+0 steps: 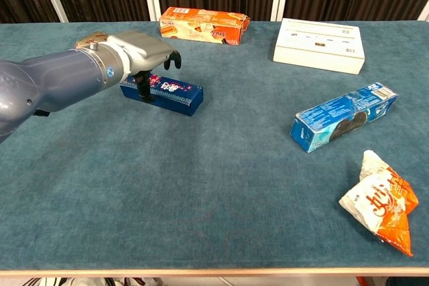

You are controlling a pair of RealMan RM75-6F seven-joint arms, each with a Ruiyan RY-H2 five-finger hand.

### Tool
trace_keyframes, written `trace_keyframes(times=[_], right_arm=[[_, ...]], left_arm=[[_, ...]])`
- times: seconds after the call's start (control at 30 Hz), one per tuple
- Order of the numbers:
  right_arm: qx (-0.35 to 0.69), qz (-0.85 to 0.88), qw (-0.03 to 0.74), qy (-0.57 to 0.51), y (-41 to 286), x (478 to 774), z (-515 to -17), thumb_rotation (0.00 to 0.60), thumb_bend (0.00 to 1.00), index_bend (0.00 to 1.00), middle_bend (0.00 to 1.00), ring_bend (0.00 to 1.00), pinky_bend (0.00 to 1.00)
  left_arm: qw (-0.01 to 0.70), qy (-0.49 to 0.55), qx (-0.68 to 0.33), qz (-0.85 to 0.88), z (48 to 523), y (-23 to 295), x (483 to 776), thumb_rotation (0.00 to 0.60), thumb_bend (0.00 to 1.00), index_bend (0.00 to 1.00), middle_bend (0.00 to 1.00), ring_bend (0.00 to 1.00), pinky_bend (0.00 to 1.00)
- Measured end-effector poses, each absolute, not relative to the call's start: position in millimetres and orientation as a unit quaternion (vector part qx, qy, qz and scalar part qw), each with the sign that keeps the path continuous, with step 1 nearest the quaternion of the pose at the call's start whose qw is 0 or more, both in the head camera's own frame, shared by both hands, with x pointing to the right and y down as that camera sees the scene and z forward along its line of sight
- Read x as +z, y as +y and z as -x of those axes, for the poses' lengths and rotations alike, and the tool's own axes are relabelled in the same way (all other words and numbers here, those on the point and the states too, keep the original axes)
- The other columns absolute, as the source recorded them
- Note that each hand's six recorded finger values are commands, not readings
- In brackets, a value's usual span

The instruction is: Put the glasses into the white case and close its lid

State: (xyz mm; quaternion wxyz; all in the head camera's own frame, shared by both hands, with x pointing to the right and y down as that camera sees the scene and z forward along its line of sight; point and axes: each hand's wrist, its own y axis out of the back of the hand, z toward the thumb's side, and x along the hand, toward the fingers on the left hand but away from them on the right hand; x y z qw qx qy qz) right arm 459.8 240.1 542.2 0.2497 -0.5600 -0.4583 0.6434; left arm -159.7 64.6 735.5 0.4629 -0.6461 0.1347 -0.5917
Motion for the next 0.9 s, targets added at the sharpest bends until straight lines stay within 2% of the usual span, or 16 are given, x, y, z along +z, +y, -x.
trace_keyframes(times=[0.9], right_arm=[[0.643,0.563,0.244,-0.458,241,543,-459,0.600,0.20,0.10,0.03,0.09,0.16]], left_arm=[[0.467,0.131,-0.607,0.629,166,66,746,0.600,0.33,0.31,0.34,0.06,0.09]])
